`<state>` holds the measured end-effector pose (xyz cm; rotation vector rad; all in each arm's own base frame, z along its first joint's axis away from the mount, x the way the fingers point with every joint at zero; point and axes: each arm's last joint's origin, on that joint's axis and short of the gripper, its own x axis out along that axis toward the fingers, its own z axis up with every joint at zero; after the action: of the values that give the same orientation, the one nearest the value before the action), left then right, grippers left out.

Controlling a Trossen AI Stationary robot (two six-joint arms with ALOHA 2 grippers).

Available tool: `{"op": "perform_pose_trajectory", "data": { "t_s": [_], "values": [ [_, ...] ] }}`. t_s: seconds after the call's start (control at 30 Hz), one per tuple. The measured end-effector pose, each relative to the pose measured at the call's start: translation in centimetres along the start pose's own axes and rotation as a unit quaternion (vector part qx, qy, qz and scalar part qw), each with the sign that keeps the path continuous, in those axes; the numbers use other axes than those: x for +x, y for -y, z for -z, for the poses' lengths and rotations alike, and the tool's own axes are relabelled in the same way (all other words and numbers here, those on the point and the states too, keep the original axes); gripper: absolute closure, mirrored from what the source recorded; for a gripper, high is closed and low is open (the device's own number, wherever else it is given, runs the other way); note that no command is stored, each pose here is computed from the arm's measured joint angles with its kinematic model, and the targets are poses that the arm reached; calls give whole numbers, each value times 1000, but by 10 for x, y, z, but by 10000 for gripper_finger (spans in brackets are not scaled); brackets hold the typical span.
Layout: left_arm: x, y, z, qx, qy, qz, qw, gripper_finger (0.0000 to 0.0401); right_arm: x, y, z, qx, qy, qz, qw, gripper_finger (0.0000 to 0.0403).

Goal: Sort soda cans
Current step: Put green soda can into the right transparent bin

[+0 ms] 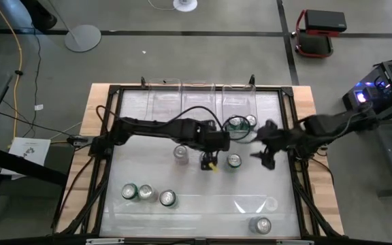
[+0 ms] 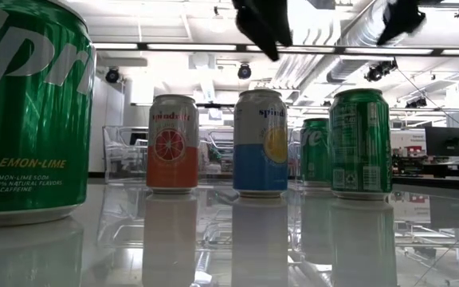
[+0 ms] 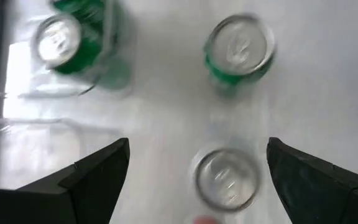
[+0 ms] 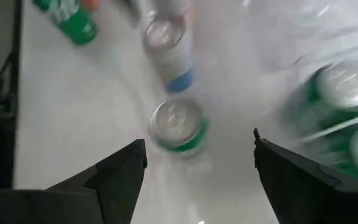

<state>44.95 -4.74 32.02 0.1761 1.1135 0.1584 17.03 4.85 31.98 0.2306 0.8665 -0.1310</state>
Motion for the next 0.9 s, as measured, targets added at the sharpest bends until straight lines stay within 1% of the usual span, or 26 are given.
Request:
{"op": "perform_pose_trajectory", "data": {
  "t_s": [0.07,0.17,0.3,0.43,0.5,0.57,0.63,0.73,0.8,0.9],
  "values": [
    [-6,-1,3,-9,-9,-6,1000,45,17,-1,12,18,-5,-23,1000,114],
    [-21,0,4,-32,8,-9,999,45,37,-4,25,36,-12,-59,998,114],
    [-45,5,7,-52,36,-25,998,47,52,-5,34,59,-13,-90,994,114],
    [-68,8,11,-59,58,-56,995,48,52,-6,35,71,-12,-97,993,114],
    [-78,6,16,-66,55,-73,994,48,50,-8,33,69,1,-88,994,114],
    [-85,4,22,-80,55,-80,992,48,48,-9,31,63,17,-75,995,114],
    [-89,2,32,-97,53,-80,991,48,46,-10,29,54,31,-63,996,114],
    [-95,0,53,-137,72,-72,985,48,45,-10,30,50,37,-56,997,114],
    [-99,-2,71,-177,99,-60,977,48,45,-10,29,50,38,-56,996,114],
    [-107,-6,100,-246,140,-41,958,48,45,-10,29,53,38,-61,996,114]
  ]
}}
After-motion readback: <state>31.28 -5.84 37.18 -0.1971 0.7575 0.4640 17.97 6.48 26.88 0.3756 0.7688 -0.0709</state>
